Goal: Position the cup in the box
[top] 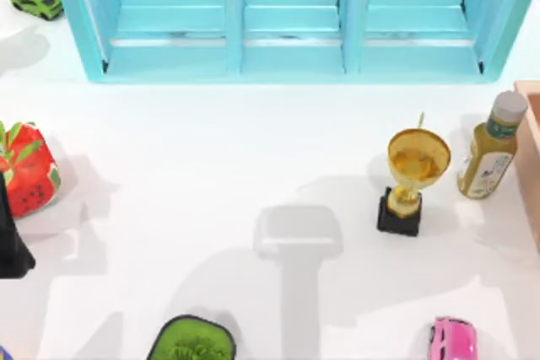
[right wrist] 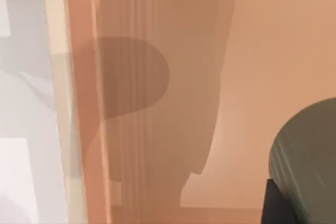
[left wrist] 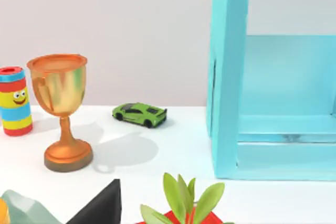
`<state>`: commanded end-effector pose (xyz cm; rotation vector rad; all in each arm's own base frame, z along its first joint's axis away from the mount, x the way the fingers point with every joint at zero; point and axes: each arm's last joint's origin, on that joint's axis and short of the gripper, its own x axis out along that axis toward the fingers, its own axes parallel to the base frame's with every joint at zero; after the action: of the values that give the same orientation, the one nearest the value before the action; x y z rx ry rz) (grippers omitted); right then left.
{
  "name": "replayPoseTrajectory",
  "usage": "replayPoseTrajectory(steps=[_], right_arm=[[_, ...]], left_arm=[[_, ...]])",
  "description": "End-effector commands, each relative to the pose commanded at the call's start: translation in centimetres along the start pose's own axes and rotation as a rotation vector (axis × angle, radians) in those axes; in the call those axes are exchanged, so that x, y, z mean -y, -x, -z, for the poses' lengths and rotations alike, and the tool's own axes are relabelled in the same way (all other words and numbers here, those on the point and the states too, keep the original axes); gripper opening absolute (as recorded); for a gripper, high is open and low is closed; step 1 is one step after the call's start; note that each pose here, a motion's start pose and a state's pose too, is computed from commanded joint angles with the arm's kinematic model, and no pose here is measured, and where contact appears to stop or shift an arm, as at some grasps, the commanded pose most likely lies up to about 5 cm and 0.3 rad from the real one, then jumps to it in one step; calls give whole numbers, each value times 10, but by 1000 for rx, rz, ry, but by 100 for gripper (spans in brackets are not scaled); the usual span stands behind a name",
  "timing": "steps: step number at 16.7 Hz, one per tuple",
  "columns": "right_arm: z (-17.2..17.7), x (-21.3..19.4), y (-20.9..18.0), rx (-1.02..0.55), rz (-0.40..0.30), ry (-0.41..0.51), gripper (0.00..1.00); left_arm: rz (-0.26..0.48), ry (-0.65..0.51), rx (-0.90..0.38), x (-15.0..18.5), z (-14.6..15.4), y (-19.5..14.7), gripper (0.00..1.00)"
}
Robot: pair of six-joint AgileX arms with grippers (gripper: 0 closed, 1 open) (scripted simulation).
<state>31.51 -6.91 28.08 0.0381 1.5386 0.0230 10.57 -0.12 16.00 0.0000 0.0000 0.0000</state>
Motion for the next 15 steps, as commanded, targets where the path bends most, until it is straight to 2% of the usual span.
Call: replayPoseTrajectory(steps=[3,9,14,15], right_arm=[[-1,1,-11,-3,0,3,0],[1,10,-59,0,0,-2,0],[2,10,-64,-2,-1,-2,0],[2,10,-64,-2,-1,-2,8]], left_arm=[[0,0,0,0,0,0,100],[0,0,0,0,0,0,100],[0,0,0,0,0,0,100],[0,0,0,0,0,0,100]])
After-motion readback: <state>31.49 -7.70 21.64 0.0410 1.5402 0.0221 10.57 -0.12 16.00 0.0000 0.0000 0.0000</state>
